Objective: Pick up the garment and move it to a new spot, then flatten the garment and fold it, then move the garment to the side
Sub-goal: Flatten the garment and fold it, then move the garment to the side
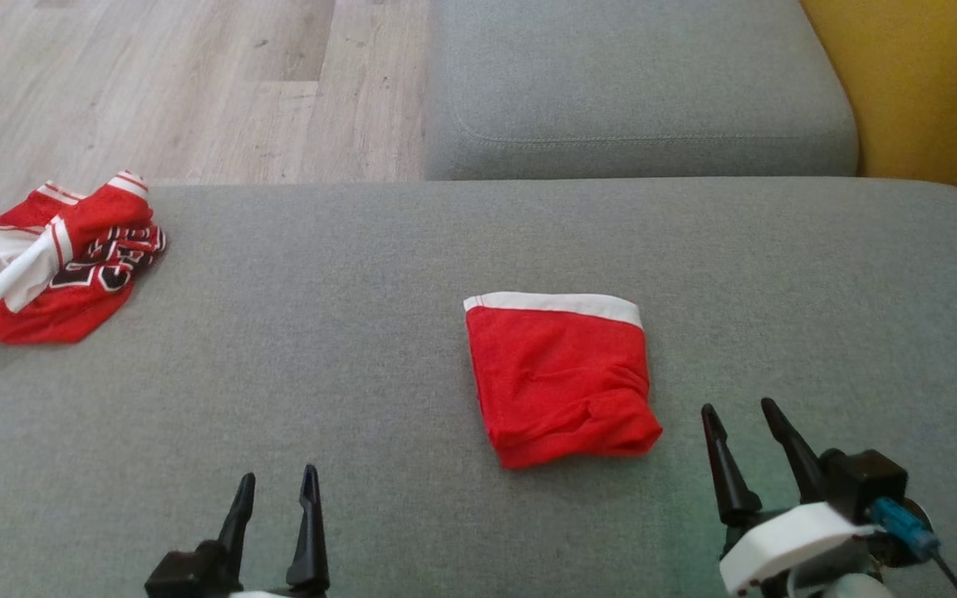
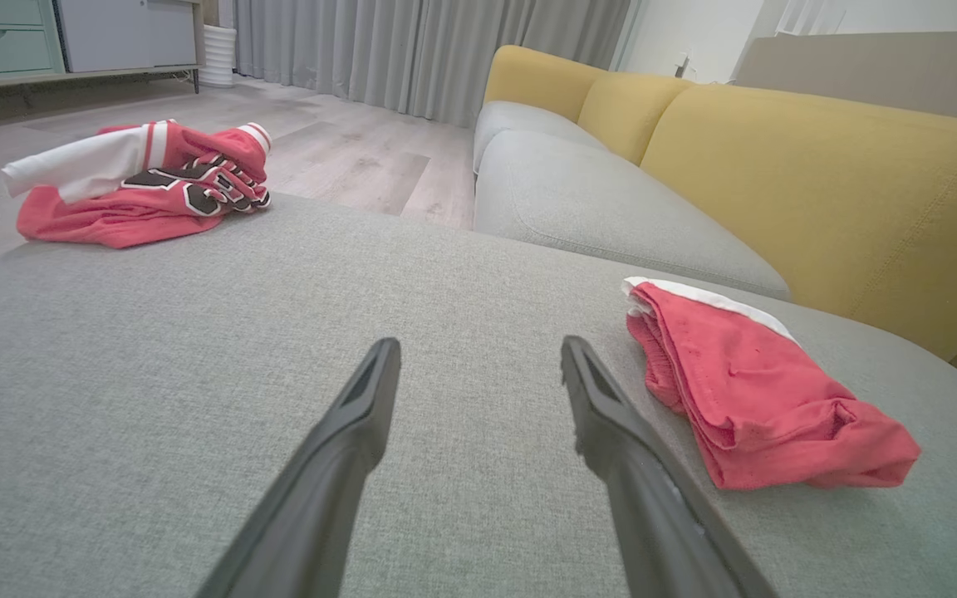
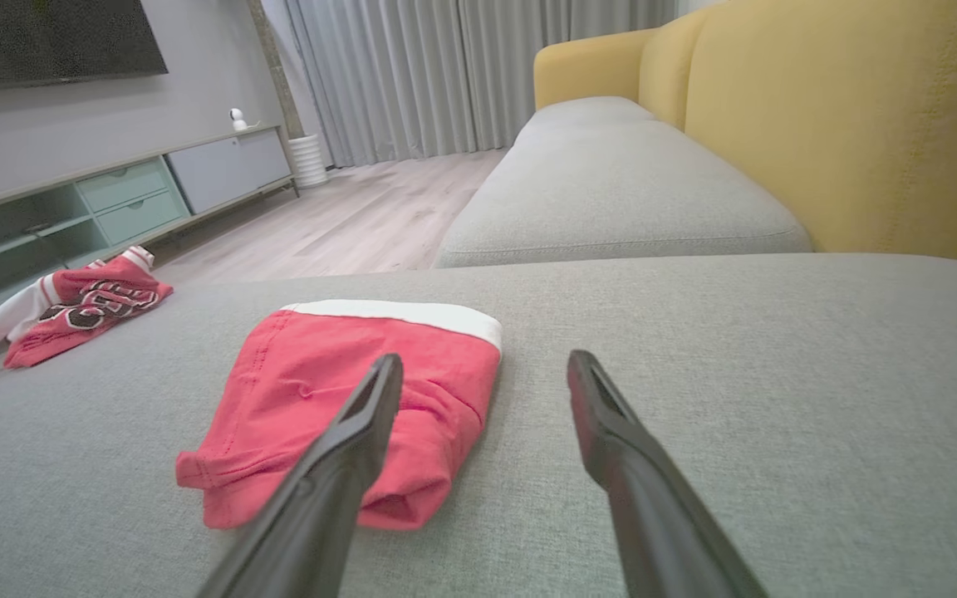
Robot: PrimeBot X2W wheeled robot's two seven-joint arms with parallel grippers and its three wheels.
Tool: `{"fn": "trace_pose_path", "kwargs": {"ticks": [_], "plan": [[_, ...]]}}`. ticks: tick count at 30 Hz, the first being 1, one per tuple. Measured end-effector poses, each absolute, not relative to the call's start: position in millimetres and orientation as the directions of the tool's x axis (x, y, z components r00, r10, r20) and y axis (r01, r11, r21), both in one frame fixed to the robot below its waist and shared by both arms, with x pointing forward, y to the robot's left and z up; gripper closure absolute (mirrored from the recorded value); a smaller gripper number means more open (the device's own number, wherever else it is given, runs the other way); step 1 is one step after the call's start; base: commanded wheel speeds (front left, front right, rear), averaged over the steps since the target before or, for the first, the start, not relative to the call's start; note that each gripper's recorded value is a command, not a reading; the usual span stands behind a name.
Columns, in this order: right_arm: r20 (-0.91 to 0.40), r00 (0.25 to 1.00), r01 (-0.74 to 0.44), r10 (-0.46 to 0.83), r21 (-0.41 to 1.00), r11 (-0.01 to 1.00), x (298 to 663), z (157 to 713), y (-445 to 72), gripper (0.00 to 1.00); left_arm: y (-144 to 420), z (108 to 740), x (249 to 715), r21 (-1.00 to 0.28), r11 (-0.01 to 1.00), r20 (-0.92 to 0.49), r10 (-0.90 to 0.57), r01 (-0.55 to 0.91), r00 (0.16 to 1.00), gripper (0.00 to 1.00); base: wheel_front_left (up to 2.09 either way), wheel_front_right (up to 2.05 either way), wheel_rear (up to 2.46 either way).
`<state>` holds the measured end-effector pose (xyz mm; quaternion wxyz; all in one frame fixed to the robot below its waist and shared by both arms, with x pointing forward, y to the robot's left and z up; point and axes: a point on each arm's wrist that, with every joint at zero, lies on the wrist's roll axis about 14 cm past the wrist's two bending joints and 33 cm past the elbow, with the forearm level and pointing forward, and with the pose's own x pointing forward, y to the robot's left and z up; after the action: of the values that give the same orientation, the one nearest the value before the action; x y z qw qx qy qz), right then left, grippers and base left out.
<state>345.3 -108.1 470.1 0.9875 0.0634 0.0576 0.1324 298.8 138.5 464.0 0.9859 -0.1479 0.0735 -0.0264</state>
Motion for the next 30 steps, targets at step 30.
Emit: {"fn": "trace_pose_path", "kwargs": {"ticks": [30], "plan": [[-0.183, 0.951, -0.231, 0.251, 0.121, 0.965, 400, 484, -112, 0.00, 155, 461, 289, -0.282, 0.959, -0.142, -0.010, -0.031, 0.990, 0.00, 0.00, 0.00, 0.00]]}}
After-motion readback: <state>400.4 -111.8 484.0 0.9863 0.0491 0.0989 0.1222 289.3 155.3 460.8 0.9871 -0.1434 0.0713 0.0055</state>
